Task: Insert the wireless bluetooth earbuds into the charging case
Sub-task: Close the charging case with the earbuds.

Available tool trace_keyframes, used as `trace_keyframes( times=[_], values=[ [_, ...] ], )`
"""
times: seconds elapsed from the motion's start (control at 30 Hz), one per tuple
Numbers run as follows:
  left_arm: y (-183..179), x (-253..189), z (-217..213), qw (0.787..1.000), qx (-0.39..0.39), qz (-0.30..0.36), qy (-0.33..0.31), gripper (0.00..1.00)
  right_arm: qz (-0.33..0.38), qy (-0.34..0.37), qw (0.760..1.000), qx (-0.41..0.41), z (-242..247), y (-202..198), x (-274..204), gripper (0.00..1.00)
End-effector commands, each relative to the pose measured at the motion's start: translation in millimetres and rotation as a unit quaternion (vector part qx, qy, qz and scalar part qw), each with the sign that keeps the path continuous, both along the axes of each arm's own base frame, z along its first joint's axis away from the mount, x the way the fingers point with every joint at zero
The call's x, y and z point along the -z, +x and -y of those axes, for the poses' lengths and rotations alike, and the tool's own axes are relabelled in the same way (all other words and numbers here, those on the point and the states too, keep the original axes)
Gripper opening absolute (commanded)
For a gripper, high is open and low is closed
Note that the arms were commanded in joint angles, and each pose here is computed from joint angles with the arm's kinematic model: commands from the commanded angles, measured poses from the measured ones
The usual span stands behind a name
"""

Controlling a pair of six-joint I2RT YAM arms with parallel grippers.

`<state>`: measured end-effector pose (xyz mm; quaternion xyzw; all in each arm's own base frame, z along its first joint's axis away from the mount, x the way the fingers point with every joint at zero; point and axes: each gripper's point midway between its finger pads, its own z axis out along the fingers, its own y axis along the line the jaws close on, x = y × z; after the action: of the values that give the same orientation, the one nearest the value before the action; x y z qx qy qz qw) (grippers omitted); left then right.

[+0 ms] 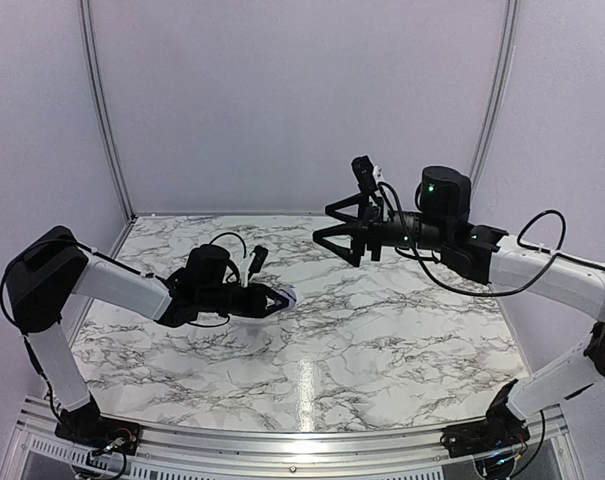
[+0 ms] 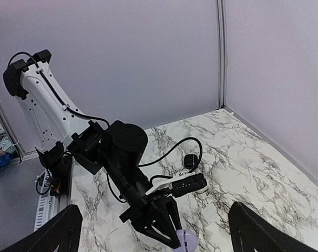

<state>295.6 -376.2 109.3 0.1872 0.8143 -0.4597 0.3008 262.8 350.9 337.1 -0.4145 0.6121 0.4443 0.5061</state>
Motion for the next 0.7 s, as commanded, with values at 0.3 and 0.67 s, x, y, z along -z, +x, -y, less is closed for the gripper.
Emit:
trace_keyframes(
  times=[0.3,0.67],
  values=[
    [-40,-49,7,0.988,0.088,0.119,-0.032,0.0,-0.123,-0.082,0.982,0.12,11,79,118,0.8],
    [-40,-68,23,0.989,0.093,0.093,-0.064,0.0,-0.031,-0.184,0.961,0.202,-11,88,142,0.81]
  ],
)
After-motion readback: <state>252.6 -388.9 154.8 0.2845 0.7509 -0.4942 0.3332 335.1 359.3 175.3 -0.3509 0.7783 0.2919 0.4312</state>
